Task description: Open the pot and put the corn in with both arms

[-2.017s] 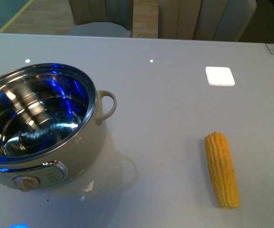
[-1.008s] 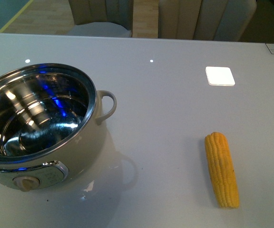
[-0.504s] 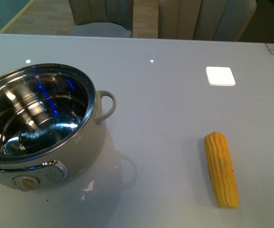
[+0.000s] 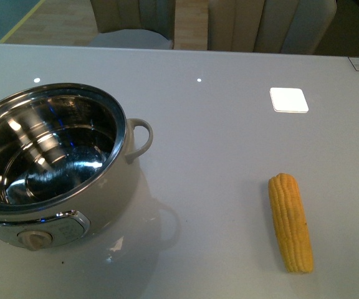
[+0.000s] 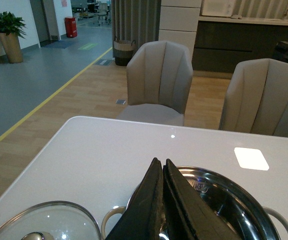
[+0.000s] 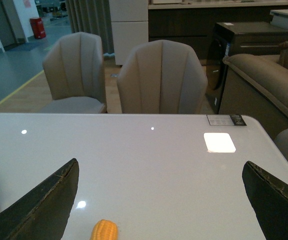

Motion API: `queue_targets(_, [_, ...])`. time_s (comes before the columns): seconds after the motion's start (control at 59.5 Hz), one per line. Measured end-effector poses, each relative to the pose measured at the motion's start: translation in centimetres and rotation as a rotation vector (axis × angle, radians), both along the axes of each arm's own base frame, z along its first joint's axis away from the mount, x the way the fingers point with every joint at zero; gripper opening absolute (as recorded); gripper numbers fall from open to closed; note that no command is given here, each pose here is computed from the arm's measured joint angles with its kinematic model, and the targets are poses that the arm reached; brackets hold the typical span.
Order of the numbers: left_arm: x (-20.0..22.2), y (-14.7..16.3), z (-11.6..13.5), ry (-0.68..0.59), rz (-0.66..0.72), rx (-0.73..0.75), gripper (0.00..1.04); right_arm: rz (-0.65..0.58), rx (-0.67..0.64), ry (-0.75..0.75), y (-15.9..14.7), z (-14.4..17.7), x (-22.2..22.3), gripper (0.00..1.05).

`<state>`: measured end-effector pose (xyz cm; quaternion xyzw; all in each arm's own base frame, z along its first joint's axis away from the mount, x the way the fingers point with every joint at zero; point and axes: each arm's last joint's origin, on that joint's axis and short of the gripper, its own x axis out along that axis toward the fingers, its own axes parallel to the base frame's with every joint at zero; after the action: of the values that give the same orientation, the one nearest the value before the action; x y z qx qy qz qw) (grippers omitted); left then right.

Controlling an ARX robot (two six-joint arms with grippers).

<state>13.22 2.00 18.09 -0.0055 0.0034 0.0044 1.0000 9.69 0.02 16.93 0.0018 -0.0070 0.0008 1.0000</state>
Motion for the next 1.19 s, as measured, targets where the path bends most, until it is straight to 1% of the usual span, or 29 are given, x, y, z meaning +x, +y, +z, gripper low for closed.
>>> queue_targets(0.202, [-0.8, -0.8, -0.4, -0.005, -0.003, 0.001, 0.03, 0.0, 0.0, 0.0, 0.0, 0.0, 0.0, 0.96])
queue_targets(0.269, [-1.0, -1.4, -0.7, -0.018, 0.023, 0.002, 0.03, 0.0, 0.0, 0.0, 0.0, 0.0, 0.0, 0.96])
queue_targets(0.353, [-1.2, -1.9, -1.0, -0.017, -0.012, 0.004, 0.03, 0.0, 0.0, 0.0, 0.0, 0.0, 0.0, 0.96])
queue_targets(0.874, [-2.5, -2.0, -1.1, -0.02, -0.006, 0.004, 0.03, 0.0, 0.0, 0.0, 0.0, 0.0, 0.0, 0.96])
queue_targets(0.941, [-3.1, -2.0, -1.5, 0.014, -0.006, 0.003, 0.03, 0.0, 0.0, 0.0, 0.0, 0.0, 0.0, 0.96])
queue_targets(1.025, [-3.4, -2.0, -1.3, -0.012, -0.006, 0.004, 0.03, 0.0, 0.0, 0.001, 0.0, 0.0, 0.0, 0.96])
queue_targets(1.193, [-3.5, -2.0, -1.3, -0.015, -0.006, 0.004, 0.03, 0.0, 0.0, 0.001, 0.0, 0.0, 0.0, 0.96])
